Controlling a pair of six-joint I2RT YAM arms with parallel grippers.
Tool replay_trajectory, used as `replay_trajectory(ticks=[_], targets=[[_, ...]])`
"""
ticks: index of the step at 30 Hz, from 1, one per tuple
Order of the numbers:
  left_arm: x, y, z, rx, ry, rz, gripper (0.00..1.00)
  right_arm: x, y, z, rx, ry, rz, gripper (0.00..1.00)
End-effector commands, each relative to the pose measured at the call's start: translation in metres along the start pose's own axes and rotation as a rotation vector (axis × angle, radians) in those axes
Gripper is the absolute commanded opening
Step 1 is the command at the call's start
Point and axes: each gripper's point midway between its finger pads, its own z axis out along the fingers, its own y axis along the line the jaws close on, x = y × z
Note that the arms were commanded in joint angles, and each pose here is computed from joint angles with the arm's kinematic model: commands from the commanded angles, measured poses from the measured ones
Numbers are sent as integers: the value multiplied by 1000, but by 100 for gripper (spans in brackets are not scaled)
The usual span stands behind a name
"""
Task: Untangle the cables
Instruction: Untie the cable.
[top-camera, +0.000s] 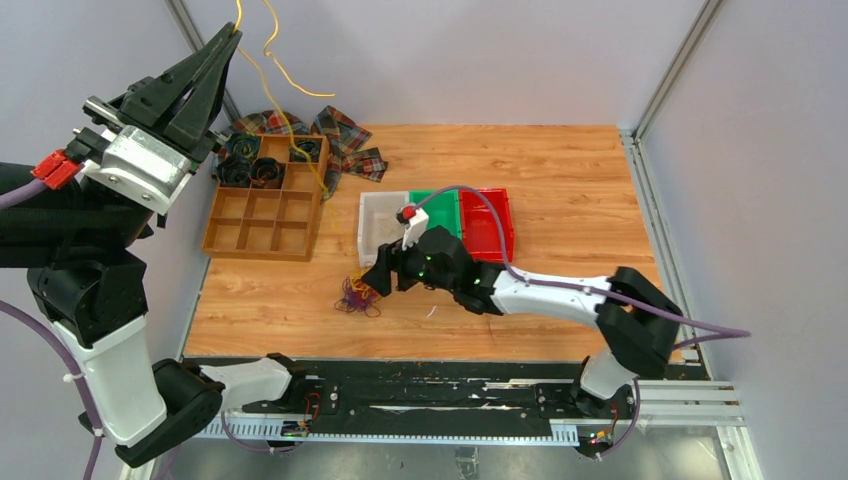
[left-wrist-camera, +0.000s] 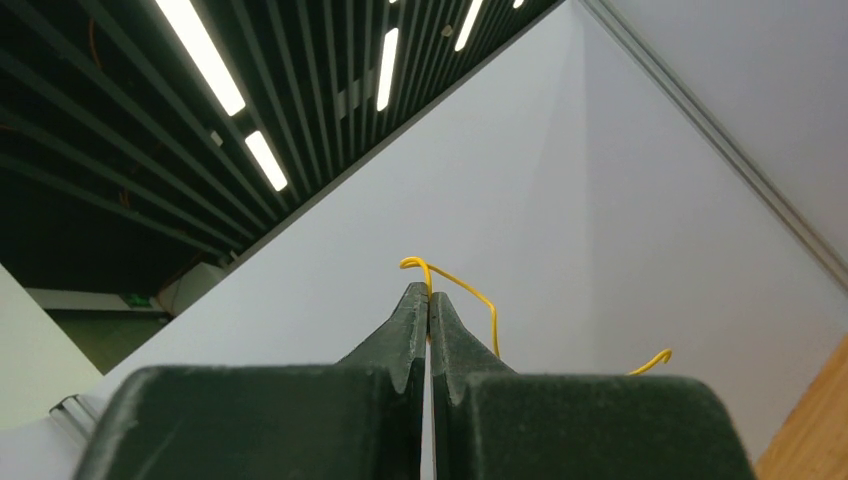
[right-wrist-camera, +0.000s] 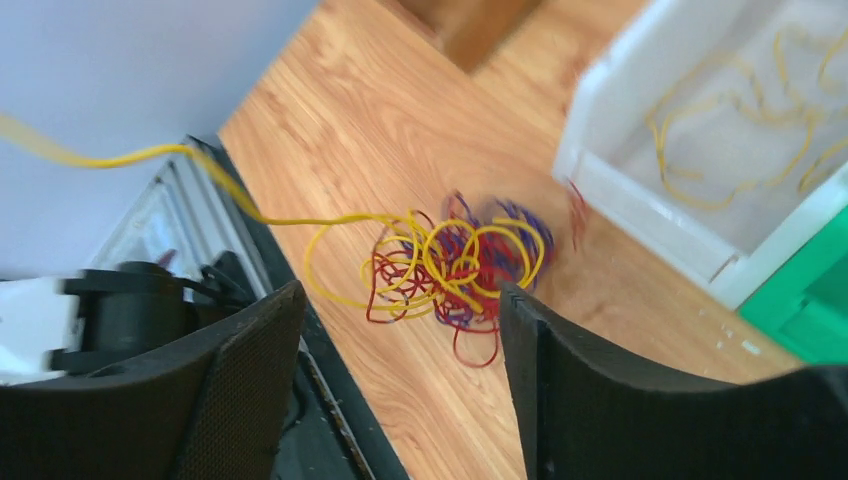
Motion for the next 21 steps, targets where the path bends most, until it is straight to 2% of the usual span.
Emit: replay_trajectory(ticks=[1, 6, 11, 16, 21], targets=[[-11, 13, 0, -51, -40, 48, 0, -53, 37, -32, -78, -144, -145, 73], [-5, 8, 2, -28, -21, 54, 0, -83, 70, -50, -162, -215, -224, 75], [-7, 8, 2, -26, -27, 60, 1, -97, 95, -45, -246, -231, -260, 74], [-11, 13, 1, -36, -38, 90, 1, -100, 112, -31, -311, -233, -263, 71], [-7, 14, 2, -43, -29, 136, 0, -86, 126, -24, -359, -205, -264, 70]])
